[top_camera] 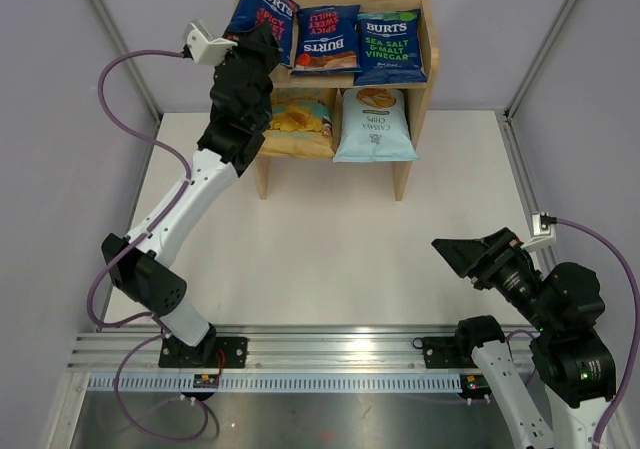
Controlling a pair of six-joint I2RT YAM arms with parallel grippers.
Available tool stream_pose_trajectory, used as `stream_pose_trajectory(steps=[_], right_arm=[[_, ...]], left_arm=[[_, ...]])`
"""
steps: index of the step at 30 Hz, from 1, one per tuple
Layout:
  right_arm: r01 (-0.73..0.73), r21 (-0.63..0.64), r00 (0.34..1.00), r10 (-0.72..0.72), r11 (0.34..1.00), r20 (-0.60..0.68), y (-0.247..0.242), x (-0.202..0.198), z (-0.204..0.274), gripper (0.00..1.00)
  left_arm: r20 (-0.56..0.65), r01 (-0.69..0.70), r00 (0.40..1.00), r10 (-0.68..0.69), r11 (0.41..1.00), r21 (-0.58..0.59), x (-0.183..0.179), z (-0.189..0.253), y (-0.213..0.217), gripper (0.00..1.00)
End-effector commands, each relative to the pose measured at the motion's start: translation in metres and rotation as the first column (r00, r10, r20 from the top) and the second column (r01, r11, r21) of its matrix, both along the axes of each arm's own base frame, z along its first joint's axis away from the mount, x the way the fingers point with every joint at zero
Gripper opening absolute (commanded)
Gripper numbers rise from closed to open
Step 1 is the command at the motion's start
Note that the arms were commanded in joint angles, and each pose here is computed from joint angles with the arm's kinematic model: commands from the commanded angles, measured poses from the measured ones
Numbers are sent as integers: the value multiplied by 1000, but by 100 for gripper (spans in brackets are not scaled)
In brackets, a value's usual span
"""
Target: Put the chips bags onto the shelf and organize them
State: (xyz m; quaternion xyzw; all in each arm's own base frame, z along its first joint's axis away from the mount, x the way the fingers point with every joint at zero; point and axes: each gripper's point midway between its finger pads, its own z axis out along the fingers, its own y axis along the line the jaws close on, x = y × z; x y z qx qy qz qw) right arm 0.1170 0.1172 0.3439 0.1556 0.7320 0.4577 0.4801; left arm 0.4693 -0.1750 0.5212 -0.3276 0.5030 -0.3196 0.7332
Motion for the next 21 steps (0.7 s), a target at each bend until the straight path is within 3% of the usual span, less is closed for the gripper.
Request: stream_pose_trajectory(steps=[1, 12, 21], right_arm=[[-47, 5, 998, 46, 999, 51, 5, -11, 13, 73], [-70, 25, 995, 68, 997, 75, 7, -22, 24, 73], [-72, 32, 995, 69, 997, 74, 7, -24, 23, 73]], left_arm=[[22, -20, 1000, 21, 999, -48, 6, 1, 4, 13], [-57, 45, 997, -52, 993, -111, 15, -33, -12, 11], [-143, 78, 984, -102, 983, -165, 19, -50, -22, 24]])
